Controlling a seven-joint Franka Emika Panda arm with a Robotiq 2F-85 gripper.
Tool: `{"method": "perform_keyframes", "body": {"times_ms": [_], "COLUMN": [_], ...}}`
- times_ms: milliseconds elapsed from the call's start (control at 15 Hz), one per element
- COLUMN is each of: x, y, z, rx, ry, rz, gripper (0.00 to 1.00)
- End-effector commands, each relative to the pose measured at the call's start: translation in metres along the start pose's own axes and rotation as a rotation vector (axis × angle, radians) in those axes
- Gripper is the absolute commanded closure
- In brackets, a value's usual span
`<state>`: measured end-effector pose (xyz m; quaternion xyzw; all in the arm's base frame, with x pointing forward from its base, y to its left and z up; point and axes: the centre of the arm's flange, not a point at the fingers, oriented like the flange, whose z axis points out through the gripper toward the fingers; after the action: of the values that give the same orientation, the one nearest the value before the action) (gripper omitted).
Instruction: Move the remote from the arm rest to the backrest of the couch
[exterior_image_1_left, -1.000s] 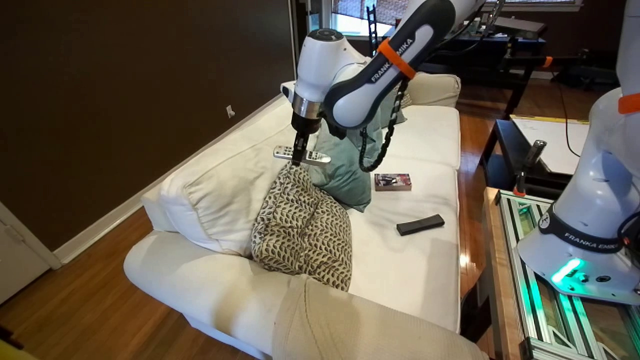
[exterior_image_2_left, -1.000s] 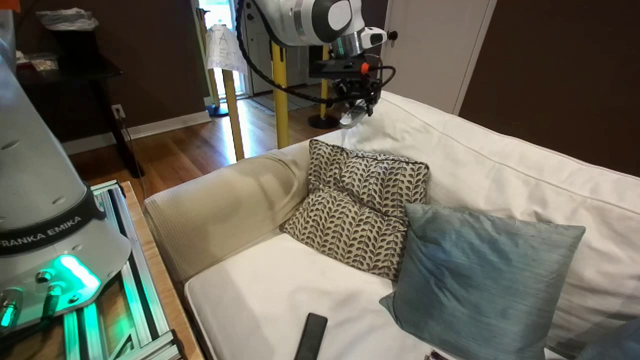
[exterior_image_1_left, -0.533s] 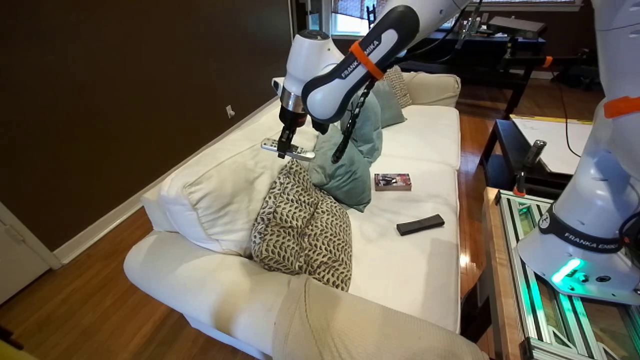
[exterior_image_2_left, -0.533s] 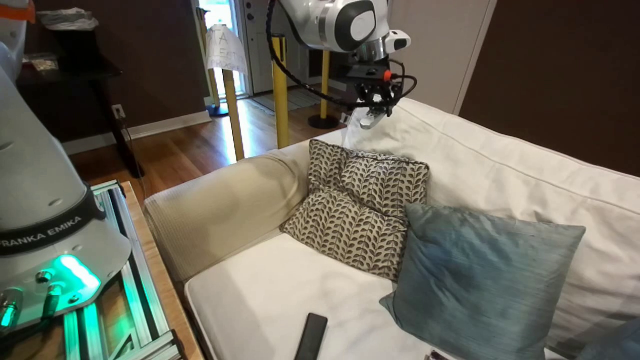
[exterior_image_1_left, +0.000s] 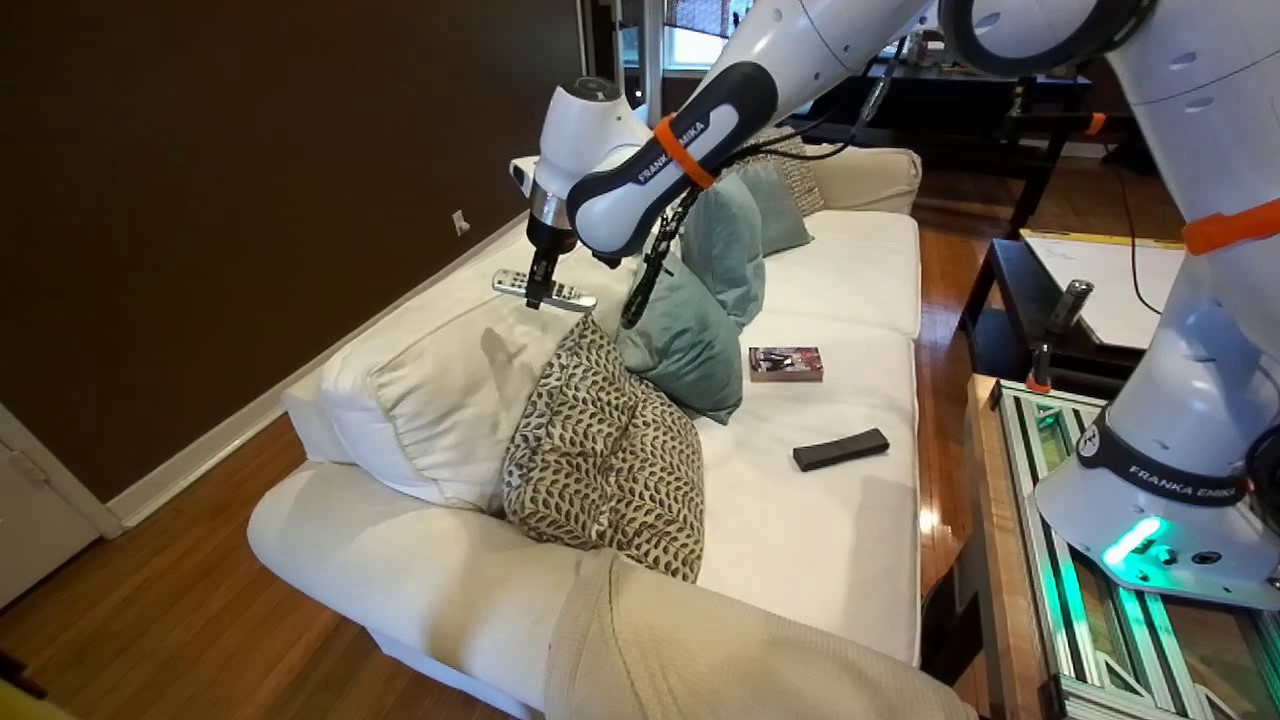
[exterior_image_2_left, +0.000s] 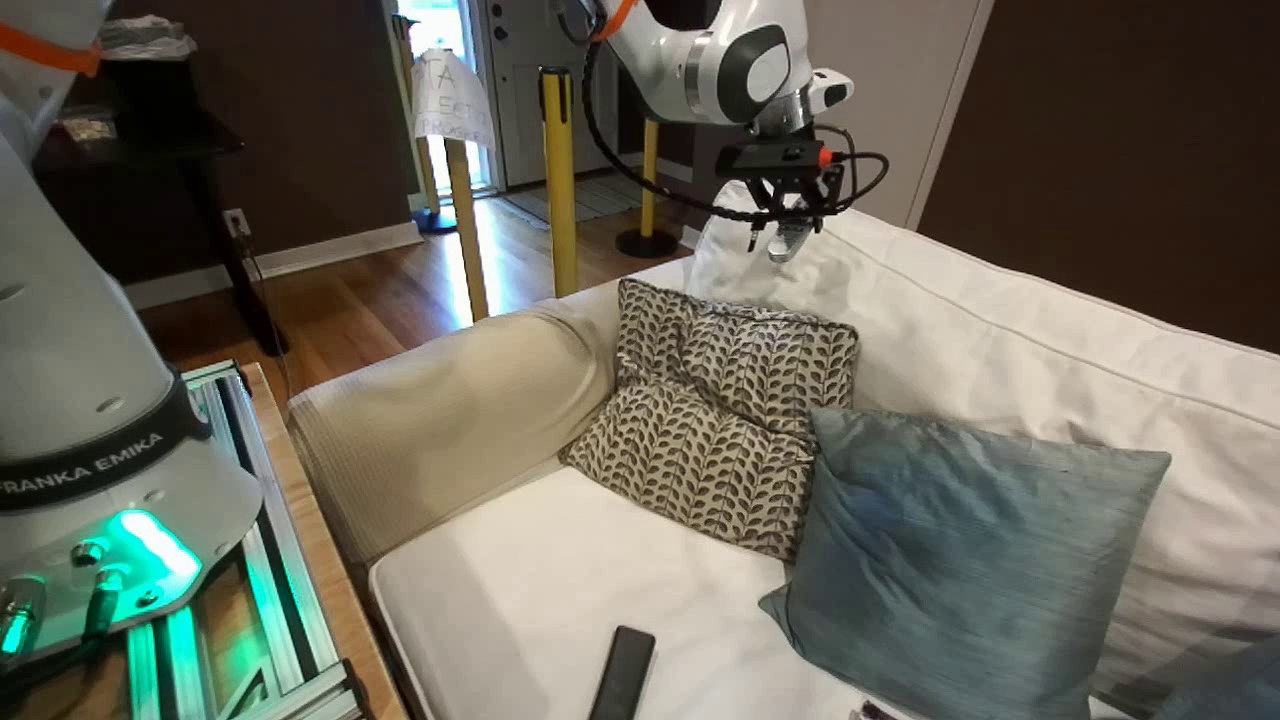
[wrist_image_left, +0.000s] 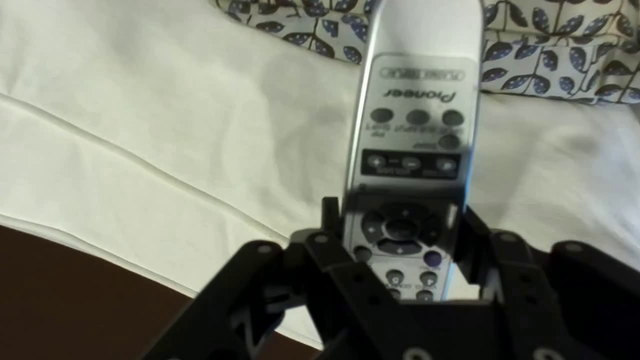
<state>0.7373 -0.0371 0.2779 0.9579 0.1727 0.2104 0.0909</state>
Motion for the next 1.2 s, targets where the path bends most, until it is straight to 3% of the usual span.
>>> {"method": "perform_keyframes", "body": {"times_ms": [0,467,1133], "x": [0.026,0.047,0.072], "y": [0.011,0.015,-0.002], "z": [0.030,0.052,0.082], "rx": [-0.050,-0.136,-0.246], "ry": [-0.013,0.072,0.086], "rz": [-0.152,-0.454,-0.890], "gripper": [0.71,0.71,0.71]}}
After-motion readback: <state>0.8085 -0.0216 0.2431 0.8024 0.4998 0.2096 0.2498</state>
